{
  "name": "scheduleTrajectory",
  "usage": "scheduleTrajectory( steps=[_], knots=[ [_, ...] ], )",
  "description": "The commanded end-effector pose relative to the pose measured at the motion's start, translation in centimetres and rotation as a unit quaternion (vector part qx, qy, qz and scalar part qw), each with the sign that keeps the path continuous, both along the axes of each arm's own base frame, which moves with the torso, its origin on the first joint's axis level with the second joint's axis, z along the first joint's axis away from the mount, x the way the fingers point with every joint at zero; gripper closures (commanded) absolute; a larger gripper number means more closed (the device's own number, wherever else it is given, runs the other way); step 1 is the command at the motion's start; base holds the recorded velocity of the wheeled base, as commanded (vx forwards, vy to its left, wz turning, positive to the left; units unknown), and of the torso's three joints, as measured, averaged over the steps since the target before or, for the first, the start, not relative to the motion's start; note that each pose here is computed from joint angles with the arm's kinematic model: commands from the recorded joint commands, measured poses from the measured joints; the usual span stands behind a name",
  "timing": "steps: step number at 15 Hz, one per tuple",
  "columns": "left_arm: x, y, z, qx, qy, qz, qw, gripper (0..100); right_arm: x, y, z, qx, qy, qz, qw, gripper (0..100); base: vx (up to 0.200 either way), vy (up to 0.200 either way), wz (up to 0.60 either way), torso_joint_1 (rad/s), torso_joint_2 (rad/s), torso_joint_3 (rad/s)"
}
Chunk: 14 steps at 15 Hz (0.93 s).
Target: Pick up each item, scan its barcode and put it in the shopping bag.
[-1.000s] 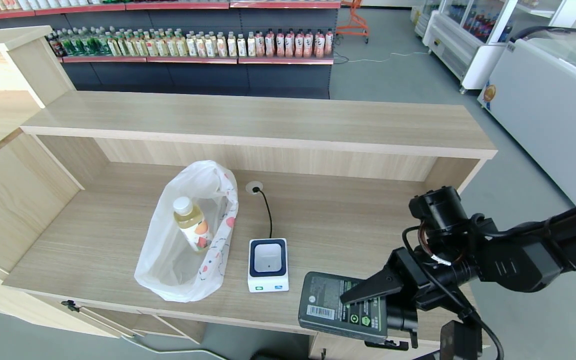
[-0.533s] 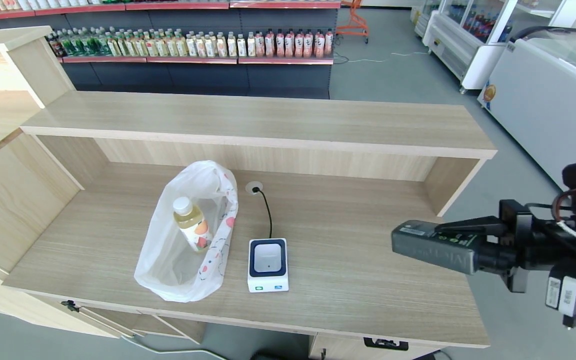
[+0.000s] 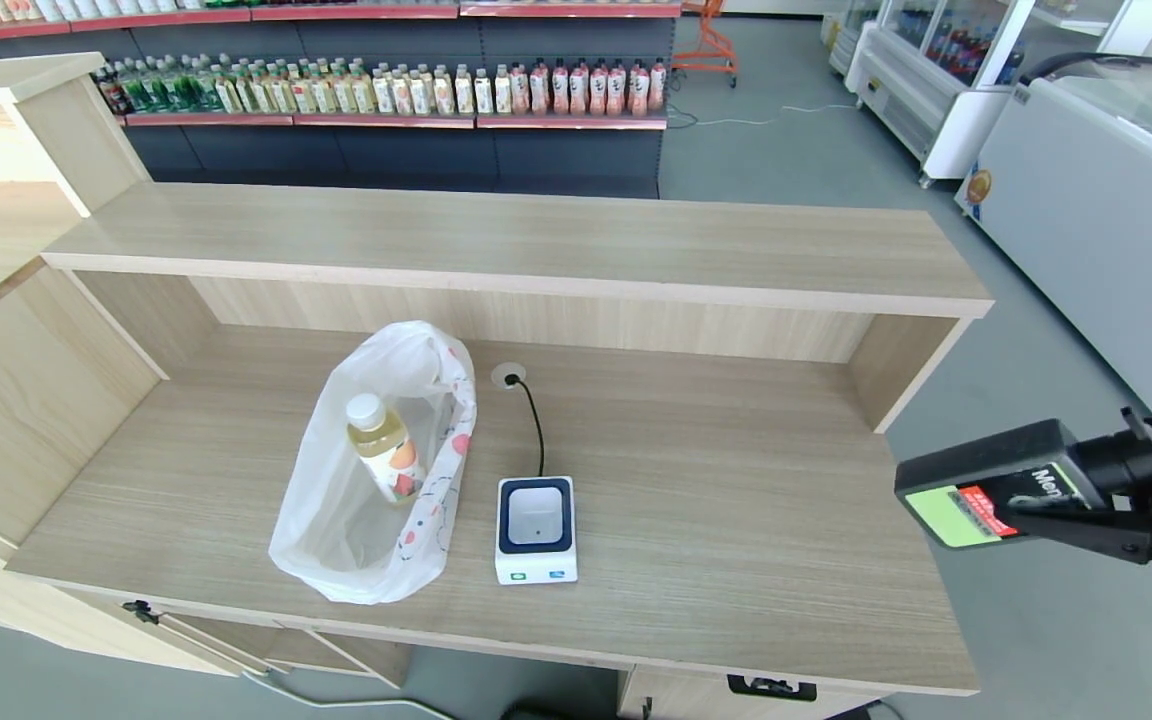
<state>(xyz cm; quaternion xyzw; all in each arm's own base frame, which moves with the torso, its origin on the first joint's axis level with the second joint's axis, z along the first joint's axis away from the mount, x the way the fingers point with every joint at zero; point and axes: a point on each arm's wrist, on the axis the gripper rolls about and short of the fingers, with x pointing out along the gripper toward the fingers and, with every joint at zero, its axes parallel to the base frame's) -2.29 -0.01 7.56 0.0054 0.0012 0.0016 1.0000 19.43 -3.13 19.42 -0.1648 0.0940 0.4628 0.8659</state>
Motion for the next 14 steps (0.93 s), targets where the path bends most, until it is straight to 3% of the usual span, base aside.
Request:
scheduleTrajectory(
  steps=[1,5,7,10,14],
  knots=[
    [0.0,0.0,0.0,0.0,0.0,0.0,1.0,0,-0.2,0.8,0.8,0.064,0.066,-0.022,0.996,100,0.0,0.0,0.0,0.0,0.0,0.0],
    [0.0,0.0,0.0,0.0,0.0,0.0,1.0,0,-1.8,2.2,1.5,0.195,0.247,-0.067,0.947,100,0.0,0.0,0.0,0.0,0.0,0.0],
    [0.0,0.0,0.0,0.0,0.0,0.0,1.0,0,-2.9,3.1,1.7,0.224,0.295,-0.066,0.927,100,0.0,0.0,0.0,0.0,0.0,0.0],
    [0.0,0.0,0.0,0.0,0.0,0.0,1.0,0,-3.3,4.0,0.9,0.22,0.319,-0.048,0.921,100,0.0,0.0,0.0,0.0,0.0,0.0],
    [0.0,0.0,0.0,0.0,0.0,0.0,1.0,0,-2.4,4.2,1.1,0.212,0.288,-0.057,0.932,100,0.0,0.0,0.0,0.0,0.0,0.0]
  ],
)
